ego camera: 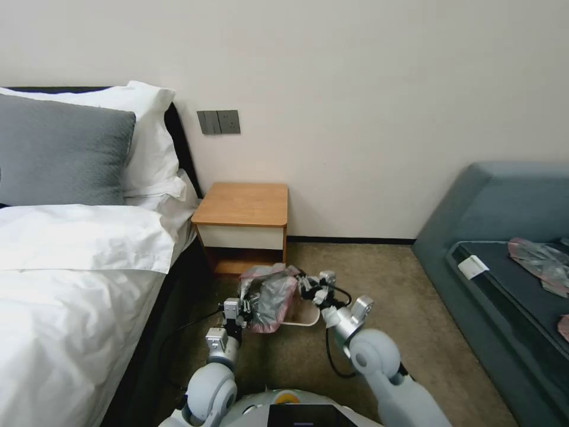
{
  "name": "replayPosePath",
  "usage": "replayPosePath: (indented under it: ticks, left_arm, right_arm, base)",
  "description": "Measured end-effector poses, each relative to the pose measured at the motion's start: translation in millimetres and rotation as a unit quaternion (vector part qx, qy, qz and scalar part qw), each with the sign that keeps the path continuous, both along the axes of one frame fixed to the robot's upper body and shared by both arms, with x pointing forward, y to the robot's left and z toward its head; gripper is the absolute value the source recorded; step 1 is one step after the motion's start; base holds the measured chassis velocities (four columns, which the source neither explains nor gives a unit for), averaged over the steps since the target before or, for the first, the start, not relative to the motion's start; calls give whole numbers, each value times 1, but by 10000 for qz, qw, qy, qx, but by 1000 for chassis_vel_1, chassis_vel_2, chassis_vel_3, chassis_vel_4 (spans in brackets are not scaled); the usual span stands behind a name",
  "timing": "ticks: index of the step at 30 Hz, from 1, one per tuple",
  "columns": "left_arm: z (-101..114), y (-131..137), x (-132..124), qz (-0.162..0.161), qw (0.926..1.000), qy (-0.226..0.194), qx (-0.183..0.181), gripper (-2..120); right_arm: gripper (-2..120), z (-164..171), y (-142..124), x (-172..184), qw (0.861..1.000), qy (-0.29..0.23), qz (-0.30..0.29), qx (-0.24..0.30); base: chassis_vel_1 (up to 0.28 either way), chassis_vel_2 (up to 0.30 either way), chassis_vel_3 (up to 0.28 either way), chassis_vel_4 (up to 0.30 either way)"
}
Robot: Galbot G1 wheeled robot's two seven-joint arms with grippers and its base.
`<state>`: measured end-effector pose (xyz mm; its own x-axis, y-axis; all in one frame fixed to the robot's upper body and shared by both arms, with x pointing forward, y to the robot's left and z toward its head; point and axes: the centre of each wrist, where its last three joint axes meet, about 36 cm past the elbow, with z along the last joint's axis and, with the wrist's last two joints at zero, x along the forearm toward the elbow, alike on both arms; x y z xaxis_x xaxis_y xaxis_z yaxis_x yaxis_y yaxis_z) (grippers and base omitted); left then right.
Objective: Pick up the garbage bag from the table and place it over the trash can.
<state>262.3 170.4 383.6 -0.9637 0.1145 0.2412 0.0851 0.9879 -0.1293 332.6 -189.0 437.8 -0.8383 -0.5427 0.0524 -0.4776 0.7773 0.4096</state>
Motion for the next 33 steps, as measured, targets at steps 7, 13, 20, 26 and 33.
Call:
replayPosePath:
  ticks: [7,13,20,26,33]
  left_arm:
    - [0,1,0,-60,9999,-100,-65,5]
    - [1,1,1,-60,9996,-186,-221,5]
    - [1,9,9,45,9988,-306,-389,5]
    - [0,15,14,118,9986,-336,-382,5]
    - [0,17,14,96,9984,-377,-421,5]
  right_arm:
    - [0,8,-19,29,9995,87,-153,-278]
    - [0,11,-39,39,9973,430,-299,-520]
    - [0,17,-59,31,9926,1106,-338,-358]
    - [0,24,-70,27,9891,1438,-304,-32]
    - [8,25,-76,27,9850,1703,-229,132]
  base:
    - [0,0,0,0]
    - [0,0,0,0]
    - [0,0,0,0]
    - [0,0,0,0]
    - [0,0,0,0]
